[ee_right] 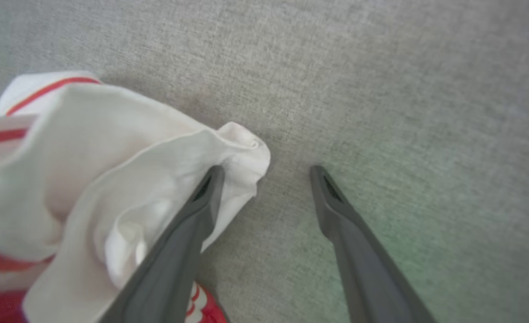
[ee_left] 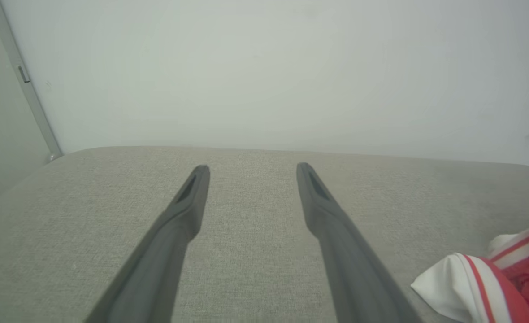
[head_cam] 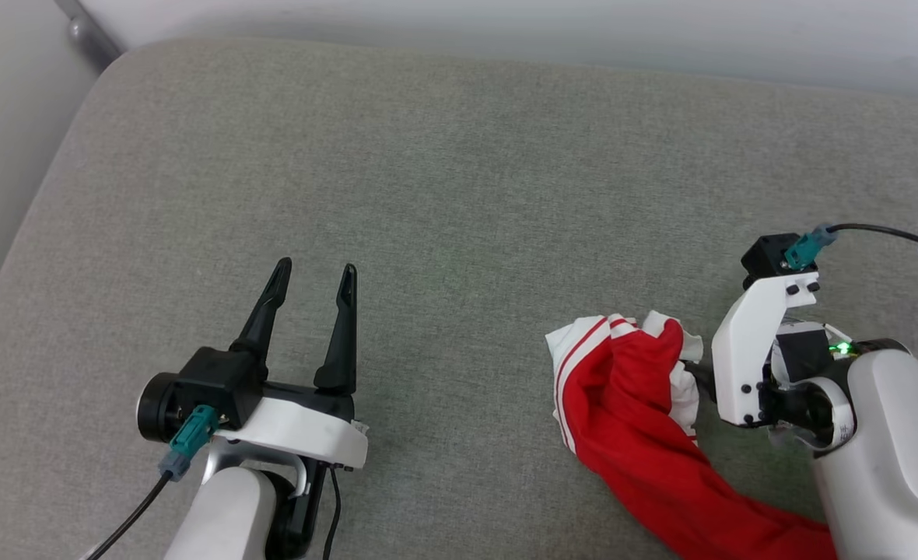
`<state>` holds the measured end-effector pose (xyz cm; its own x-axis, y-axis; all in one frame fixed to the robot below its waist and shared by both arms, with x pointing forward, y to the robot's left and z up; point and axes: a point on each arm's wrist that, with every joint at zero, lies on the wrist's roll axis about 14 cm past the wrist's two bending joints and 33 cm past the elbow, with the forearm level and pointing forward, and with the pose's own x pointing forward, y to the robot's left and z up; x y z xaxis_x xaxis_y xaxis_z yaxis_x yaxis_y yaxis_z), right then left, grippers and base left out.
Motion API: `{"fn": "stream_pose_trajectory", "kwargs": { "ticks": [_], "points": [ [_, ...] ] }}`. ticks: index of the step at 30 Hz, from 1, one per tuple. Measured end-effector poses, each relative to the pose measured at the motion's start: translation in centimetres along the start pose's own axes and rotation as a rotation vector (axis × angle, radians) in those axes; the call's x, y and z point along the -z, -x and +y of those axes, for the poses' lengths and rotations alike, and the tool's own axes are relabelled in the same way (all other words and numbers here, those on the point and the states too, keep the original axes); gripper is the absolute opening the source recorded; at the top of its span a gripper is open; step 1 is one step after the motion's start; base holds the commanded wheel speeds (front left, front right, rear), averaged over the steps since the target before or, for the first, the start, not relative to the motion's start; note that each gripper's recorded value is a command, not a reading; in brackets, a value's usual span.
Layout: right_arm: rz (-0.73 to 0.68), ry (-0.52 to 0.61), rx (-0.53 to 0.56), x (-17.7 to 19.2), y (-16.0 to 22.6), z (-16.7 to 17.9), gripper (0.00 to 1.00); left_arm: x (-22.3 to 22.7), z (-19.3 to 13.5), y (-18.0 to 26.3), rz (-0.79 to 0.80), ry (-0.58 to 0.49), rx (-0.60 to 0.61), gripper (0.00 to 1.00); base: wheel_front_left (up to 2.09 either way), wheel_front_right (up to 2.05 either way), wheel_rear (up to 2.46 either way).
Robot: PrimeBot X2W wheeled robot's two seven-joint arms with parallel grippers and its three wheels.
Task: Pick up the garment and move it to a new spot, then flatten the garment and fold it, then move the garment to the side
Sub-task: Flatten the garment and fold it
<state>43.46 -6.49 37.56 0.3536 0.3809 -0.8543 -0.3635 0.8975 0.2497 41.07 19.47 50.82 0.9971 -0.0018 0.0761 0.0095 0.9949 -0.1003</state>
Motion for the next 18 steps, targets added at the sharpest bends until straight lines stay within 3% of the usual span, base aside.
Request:
{"fn": "stream_pose_trajectory", "kwargs": {
  "ticks": [4,5,6,7,8,12,18],
  "points": [
    [0.056,0.003,0.001,0.5,-0.7,-0.1,1.00,0.1,0.5,0.1,0.003,0.001,-0.015,1.00,0.00,0.00,0.00],
    [0.061,0.002,-0.002,0.6,-0.8,-0.1,0.48,0.0,0.5,0.0,0.001,-0.001,-0.016,1.00,0.00,0.00,0.00],
    [0.063,0.003,-0.004,0.6,-0.8,0.0,0.33,0.0,0.6,0.0,-0.002,-0.002,-0.019,1.00,0.00,0.00,0.00],
    [0.064,0.010,-0.005,0.6,-0.8,0.0,0.09,-0.1,0.7,0.0,-0.003,-0.001,-0.021,1.00,0.00,0.00,0.00],
    [0.059,0.011,-0.008,0.5,-0.8,0.1,0.00,-0.1,0.7,0.0,-0.005,0.000,-0.023,1.00,0.00,0.00,0.00],
    [-0.013,0.047,-0.017,-0.5,-0.2,0.8,0.00,-0.4,0.6,0.2,-0.015,0.000,-0.020,1.00,0.00,0.00,0.00],
    [-0.243,0.097,0.024,-4.6,3.7,0.2,0.00,-0.9,0.2,0.8,-0.028,0.000,-0.012,1.00,0.00,0.00,0.00]
  ]
}}
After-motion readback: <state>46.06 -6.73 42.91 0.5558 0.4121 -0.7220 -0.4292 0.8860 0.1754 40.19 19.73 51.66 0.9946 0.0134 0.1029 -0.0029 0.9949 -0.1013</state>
